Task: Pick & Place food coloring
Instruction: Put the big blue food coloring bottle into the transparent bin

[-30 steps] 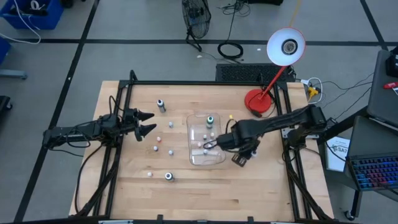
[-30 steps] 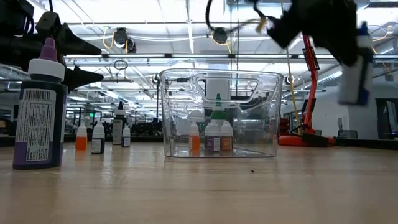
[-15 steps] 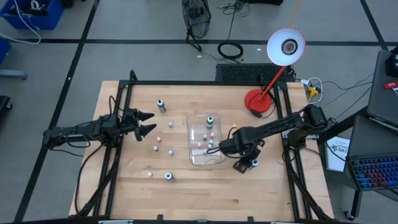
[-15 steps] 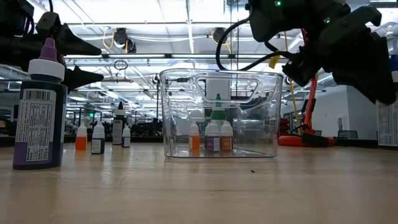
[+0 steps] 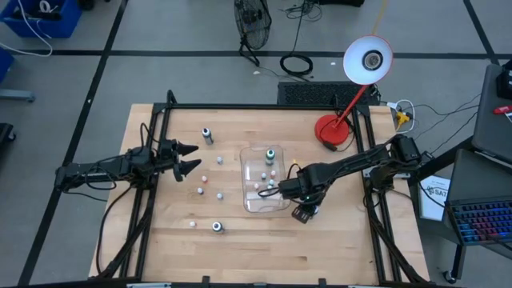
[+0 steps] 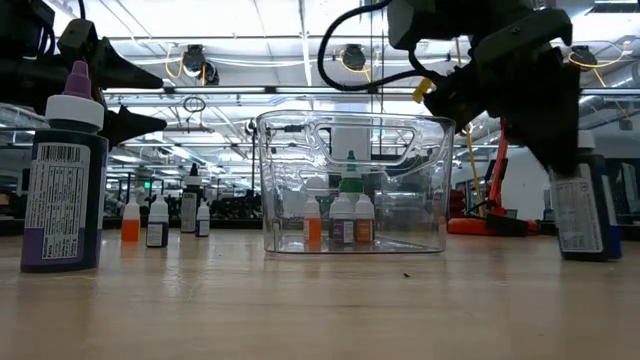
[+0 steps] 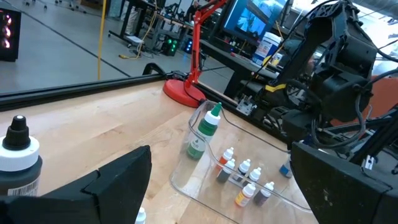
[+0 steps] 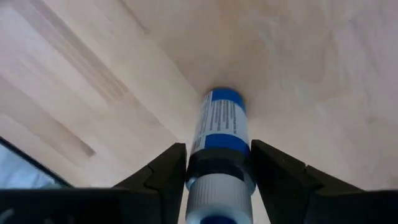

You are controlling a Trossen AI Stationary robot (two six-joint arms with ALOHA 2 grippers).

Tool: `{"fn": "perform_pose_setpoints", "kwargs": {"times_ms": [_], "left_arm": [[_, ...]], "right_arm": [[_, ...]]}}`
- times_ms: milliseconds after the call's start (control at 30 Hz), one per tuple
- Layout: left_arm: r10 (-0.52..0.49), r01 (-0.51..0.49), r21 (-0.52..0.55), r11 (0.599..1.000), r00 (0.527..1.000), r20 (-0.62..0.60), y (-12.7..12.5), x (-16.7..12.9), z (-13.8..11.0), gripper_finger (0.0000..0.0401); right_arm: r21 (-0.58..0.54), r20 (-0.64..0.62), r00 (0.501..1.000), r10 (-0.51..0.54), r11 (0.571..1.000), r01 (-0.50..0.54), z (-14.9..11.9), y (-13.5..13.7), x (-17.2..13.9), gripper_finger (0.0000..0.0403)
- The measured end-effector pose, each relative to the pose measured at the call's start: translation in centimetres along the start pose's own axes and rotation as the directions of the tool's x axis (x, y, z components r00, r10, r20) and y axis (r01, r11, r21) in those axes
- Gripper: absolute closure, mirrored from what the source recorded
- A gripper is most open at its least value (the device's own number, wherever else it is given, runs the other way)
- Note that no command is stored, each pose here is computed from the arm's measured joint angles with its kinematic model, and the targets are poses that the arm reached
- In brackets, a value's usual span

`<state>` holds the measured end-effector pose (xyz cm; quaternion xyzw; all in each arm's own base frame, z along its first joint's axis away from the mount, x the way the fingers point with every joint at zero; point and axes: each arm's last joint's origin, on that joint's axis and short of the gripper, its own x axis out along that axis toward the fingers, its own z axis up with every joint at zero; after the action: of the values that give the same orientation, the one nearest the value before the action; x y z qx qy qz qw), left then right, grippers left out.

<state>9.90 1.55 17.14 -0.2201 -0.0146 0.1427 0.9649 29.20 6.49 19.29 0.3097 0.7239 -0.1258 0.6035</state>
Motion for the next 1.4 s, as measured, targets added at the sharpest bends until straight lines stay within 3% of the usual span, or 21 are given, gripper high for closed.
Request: {"fn": "perform_pose_setpoints", "kwargs": {"times_ms": [200, 500, 633, 933, 1167, 1400], "left_arm": [[0.0, 0.0, 0.0, 1.0, 1.0, 0.0, 0.0, 0.0, 0.0, 0.0022], [0.0, 0.0, 0.0, 1.0, 1.0, 0.0, 0.0, 0.0, 0.0, 0.0022], [-0.001, 0.001, 0.0, 1.0, 1.0, 0.0, 0.0, 0.0, 0.0, 0.0022], [0.0, 0.0, 0.0, 1.0, 1.0, 0.0, 0.0, 0.0, 0.0, 0.0022], [-0.001, 0.001, 0.0, 1.0, 1.0, 0.0, 0.0, 0.0, 0.0, 0.0022], [-0.001, 0.001, 0.0, 1.0, 1.0, 0.0, 0.0, 0.0, 0.0, 0.0022]], "right_arm": [[0.006, 0.051, 0.998, -0.019, 1.0, 0.019, 0.5, -0.2, -0.1, 0.0228], [0.102, 0.049, 0.998, -0.032, 0.994, 0.027, 0.5, -0.4, -0.2, 0.0151], [0.158, 0.022, 0.999, -0.037, 0.987, 0.033, 0.2, -0.4, -0.1, 0.0139], [0.275, 0.037, 0.996, -0.076, 0.959, 0.063, -0.6, 0.2, 0.3, 0.0156], [0.306, 0.115, 0.982, -0.151, 0.946, 0.11, -1.2, 0.7, 0.6, 0.0171], [0.322, 0.115, 0.981, -0.155, 0.94, 0.111, -1.7, 1.1, 0.8, 0.0194]]}}
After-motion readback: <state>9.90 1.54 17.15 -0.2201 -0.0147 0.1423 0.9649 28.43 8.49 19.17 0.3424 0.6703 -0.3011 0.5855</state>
